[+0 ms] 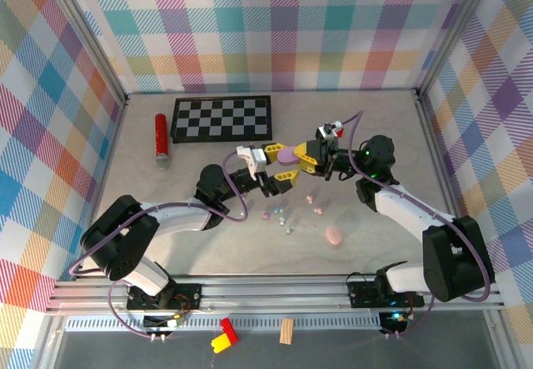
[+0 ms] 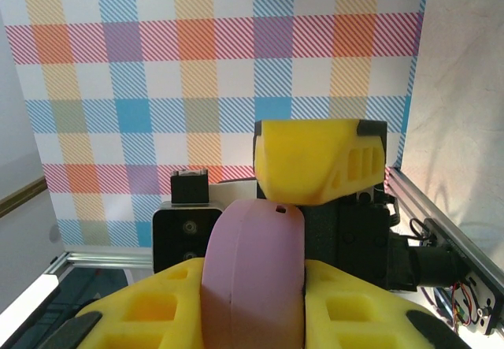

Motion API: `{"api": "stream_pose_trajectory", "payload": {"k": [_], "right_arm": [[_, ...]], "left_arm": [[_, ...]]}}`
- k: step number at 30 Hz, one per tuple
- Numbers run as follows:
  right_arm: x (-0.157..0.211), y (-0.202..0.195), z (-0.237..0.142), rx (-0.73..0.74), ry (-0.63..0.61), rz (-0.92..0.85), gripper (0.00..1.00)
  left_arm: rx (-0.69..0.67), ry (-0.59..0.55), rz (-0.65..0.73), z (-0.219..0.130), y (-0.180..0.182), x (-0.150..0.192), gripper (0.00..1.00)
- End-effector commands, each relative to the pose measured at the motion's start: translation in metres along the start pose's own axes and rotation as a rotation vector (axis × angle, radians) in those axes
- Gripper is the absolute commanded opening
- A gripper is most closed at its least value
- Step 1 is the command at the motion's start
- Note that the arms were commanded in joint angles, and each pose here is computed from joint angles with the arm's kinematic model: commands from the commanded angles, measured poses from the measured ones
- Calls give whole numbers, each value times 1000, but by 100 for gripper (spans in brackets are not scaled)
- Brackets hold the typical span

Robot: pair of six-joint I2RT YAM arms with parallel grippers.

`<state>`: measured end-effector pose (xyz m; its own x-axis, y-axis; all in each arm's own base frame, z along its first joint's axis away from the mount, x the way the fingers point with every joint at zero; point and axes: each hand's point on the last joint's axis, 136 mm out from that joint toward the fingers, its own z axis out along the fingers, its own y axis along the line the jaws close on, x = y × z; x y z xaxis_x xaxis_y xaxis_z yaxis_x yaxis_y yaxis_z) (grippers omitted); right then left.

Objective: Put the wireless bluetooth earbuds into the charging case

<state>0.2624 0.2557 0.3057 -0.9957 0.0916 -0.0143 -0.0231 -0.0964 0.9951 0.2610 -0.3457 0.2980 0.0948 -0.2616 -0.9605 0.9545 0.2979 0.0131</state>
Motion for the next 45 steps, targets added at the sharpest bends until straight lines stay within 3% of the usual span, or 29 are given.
{"api": "stream_pose_trajectory", "payload": {"k": [1,8,16,23,38,42,45], "right_arm": [[3,12,-2,-28,-3,-85,7],[3,12,-2,-26,-2,-82,6],[5,16,-2,-27,-1,-86,6],[6,15,-3,-14,-1,-87,6],[6,9,-3,-1,-6,-77,6],[6,8,-3,4,-8,-75,6],[6,5,-4,13,-9,-72,6]], "left_arm": [[45,-53,24,3,-5,-16,64],[65,-49,24,6,-7,-14,51],[72,-38,44,6,-8,-9,50],[71,-52,44,5,-9,-16,43],[87,-50,17,6,-11,-17,47],[99,-51,11,7,-13,-17,43],[106,-49,9,7,-14,-17,33]]}}
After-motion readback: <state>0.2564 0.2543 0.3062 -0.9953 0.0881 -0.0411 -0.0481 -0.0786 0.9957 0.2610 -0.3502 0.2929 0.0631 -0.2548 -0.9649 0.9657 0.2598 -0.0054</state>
